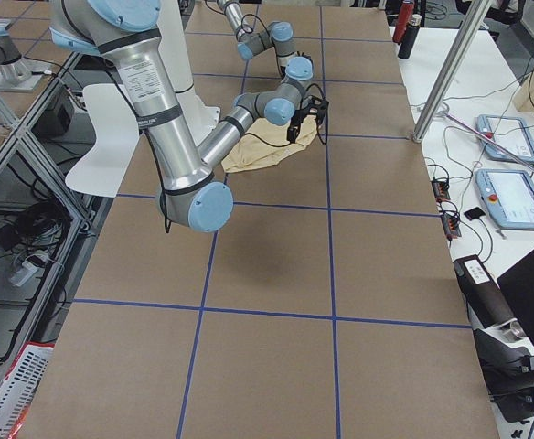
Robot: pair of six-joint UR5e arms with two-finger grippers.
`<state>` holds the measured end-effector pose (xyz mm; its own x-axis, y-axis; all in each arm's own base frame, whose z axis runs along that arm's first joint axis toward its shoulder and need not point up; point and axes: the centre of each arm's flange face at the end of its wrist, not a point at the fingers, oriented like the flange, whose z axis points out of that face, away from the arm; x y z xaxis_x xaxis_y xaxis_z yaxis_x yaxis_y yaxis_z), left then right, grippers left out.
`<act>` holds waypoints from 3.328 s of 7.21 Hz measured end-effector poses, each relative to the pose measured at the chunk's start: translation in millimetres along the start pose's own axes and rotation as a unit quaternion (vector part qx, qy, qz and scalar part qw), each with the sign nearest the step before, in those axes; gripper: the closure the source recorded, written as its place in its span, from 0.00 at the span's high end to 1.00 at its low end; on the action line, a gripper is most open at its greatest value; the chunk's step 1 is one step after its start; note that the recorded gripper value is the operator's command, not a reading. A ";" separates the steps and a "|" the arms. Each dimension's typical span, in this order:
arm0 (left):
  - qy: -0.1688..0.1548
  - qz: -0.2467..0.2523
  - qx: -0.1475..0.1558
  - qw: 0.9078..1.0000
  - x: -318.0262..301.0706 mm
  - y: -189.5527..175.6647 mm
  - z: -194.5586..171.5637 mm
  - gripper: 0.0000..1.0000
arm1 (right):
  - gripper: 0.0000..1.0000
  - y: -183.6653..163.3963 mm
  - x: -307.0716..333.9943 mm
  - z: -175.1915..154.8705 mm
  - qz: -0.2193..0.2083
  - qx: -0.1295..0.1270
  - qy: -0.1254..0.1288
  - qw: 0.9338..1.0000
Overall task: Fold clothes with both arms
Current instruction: 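Lower the left gripper to the shirt's upper corner nearest it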
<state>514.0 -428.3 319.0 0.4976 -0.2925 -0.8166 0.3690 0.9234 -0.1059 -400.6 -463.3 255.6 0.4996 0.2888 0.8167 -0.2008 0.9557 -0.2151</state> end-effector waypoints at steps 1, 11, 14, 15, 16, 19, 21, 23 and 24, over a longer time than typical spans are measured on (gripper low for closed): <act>-0.007 0.001 -0.002 1.000 -0.6 4.3 2.6 0.96 | 1.00 -0.8 0.4 0.5 0.001 0.001 0.001 1.000; -0.040 -0.002 -0.005 0.999 -9.2 9.0 11.7 0.12 | 1.00 -3.7 1.0 0.4 0.002 0.006 0.002 1.000; -0.047 -0.002 -0.006 0.999 -6.6 11.1 9.5 0.00 | 1.00 -6.7 2.1 -1.8 0.004 0.008 0.001 1.000; -0.050 -0.002 -0.006 0.999 -4.8 12.1 5.3 0.00 | 1.00 -7.8 2.3 -2.6 0.004 0.009 0.001 1.000; -0.051 -0.002 -0.006 0.999 -1.0 13.8 -2.6 0.00 | 1.00 -8.2 2.7 -2.8 0.005 0.010 0.001 1.000; -0.054 -0.001 -0.009 0.998 6.6 18.5 -10.7 0.00 | 1.00 -9.3 4.6 -1.5 0.006 0.010 0.003 1.000; -0.056 -0.003 0.001 0.998 8.9 12.1 -8.9 0.00 | 1.00 -10.3 5.6 -1.1 0.007 0.011 0.004 1.000; -0.047 -0.004 0.024 0.999 34.3 1.2 -5.7 0.00 | 1.00 -11.7 6.1 -0.7 0.007 0.016 0.006 1.000; -0.041 -0.006 0.033 0.999 52.3 -8.0 -2.5 0.00 | 1.00 -12.2 6.5 -0.6 0.007 0.018 0.006 1.000</act>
<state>535.0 -450.4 275.7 0.5542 -0.3261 -0.7659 0.4247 0.9021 -0.0768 -394.5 -473.1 263.2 0.5062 0.3034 0.8073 -0.2387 0.9488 -0.2068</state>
